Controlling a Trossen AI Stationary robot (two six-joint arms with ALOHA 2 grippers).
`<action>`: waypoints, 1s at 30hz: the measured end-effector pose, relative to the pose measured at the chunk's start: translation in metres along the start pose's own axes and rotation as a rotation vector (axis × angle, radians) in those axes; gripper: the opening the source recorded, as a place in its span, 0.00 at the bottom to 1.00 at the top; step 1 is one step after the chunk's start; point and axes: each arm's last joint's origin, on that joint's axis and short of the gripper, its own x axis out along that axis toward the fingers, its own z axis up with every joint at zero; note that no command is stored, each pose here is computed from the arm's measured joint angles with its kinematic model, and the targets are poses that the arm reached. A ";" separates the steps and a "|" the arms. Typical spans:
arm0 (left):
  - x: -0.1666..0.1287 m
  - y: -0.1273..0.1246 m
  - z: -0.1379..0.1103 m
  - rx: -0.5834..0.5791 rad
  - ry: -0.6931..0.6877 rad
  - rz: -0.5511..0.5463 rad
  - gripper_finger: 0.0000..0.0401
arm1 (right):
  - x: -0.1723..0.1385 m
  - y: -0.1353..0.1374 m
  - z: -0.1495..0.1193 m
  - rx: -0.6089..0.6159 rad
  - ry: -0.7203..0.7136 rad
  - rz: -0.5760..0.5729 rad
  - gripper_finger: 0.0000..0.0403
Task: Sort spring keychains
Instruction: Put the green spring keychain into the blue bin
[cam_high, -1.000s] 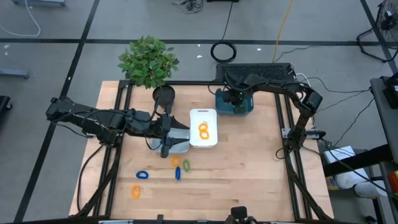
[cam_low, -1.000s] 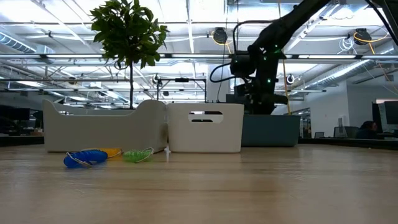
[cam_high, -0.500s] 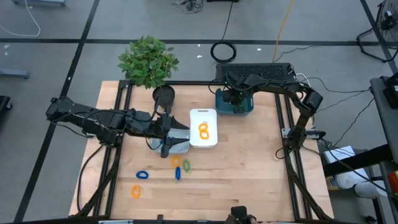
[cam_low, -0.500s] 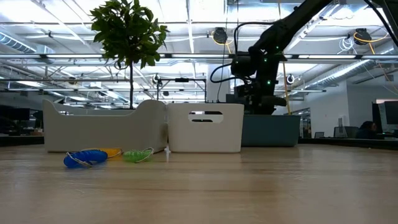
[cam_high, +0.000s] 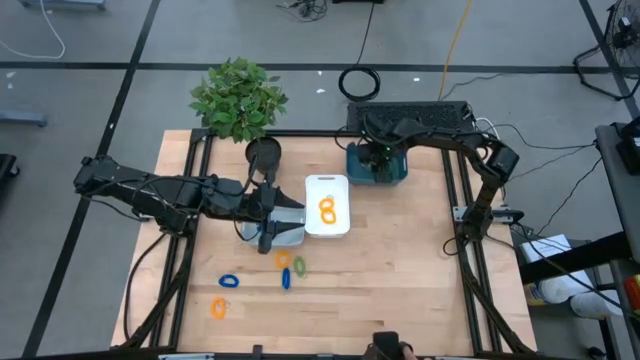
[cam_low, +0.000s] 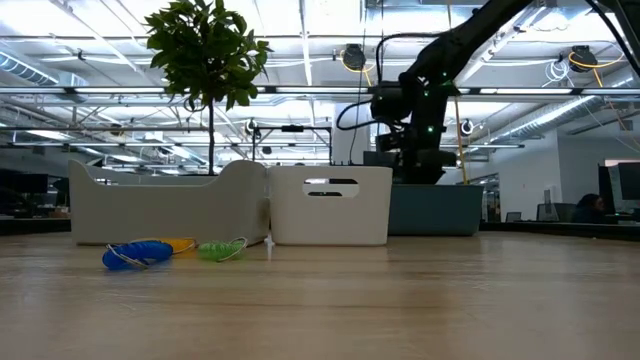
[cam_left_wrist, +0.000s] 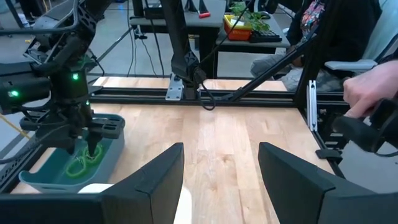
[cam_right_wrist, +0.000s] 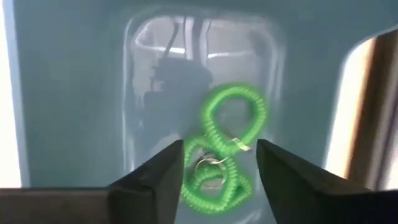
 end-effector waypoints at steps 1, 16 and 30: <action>0.000 0.000 0.000 0.005 0.003 -0.001 0.54 | -0.002 -0.001 0.002 0.000 -0.007 -0.007 0.48; 0.000 -0.002 -0.007 0.188 0.065 -0.073 0.57 | -0.080 0.001 0.003 0.139 -0.207 -0.181 0.53; 0.027 -0.008 -0.038 0.201 0.290 -0.102 0.83 | -0.165 0.030 0.031 0.325 -0.789 -0.286 0.53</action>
